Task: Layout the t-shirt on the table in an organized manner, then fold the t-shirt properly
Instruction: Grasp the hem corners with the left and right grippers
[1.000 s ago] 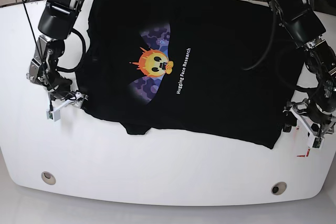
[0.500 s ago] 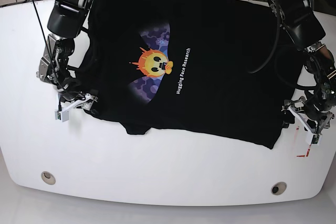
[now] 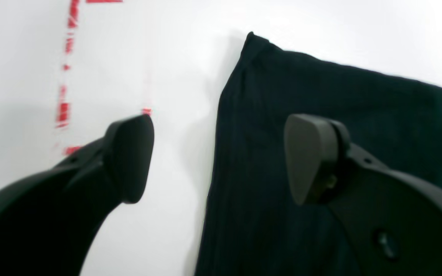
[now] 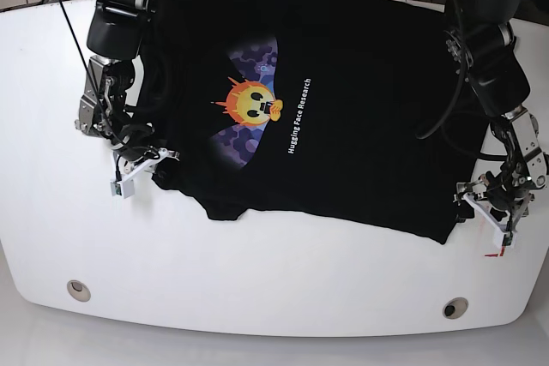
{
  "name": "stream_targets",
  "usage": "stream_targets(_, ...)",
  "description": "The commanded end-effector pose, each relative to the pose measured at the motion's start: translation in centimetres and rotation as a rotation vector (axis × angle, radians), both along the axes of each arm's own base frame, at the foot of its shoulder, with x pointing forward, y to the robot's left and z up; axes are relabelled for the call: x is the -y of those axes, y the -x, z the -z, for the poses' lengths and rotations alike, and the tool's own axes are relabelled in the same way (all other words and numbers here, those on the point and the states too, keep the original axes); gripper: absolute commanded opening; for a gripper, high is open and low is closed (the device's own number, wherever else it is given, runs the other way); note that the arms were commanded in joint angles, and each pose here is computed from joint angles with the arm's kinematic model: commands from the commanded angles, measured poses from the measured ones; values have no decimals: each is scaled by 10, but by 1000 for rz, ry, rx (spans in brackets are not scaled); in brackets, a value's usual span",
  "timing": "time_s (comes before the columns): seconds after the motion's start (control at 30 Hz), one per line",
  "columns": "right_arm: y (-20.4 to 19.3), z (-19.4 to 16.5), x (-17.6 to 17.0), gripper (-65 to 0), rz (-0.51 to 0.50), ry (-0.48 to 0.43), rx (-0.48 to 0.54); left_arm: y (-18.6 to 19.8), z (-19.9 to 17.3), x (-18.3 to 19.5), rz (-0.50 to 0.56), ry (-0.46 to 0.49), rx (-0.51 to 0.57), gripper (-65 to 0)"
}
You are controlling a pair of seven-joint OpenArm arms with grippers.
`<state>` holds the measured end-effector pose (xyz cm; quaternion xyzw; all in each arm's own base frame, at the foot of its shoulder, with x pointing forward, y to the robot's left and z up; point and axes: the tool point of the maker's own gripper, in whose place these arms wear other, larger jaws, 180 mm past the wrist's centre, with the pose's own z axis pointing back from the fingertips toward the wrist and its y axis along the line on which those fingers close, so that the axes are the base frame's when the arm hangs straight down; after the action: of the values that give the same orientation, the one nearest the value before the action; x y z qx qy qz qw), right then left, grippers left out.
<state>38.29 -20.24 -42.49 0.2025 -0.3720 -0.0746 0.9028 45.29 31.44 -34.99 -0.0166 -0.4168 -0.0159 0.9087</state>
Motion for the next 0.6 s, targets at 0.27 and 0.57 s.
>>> stream_targets(0.27,-6,-8,6,-636,-1,17,13,-30,15,-4,-68,79,40,-153)
stream_targets(0.57,-5,-8,9,-636,2,22,12,-24,34,-20,-155,133,33,-153)
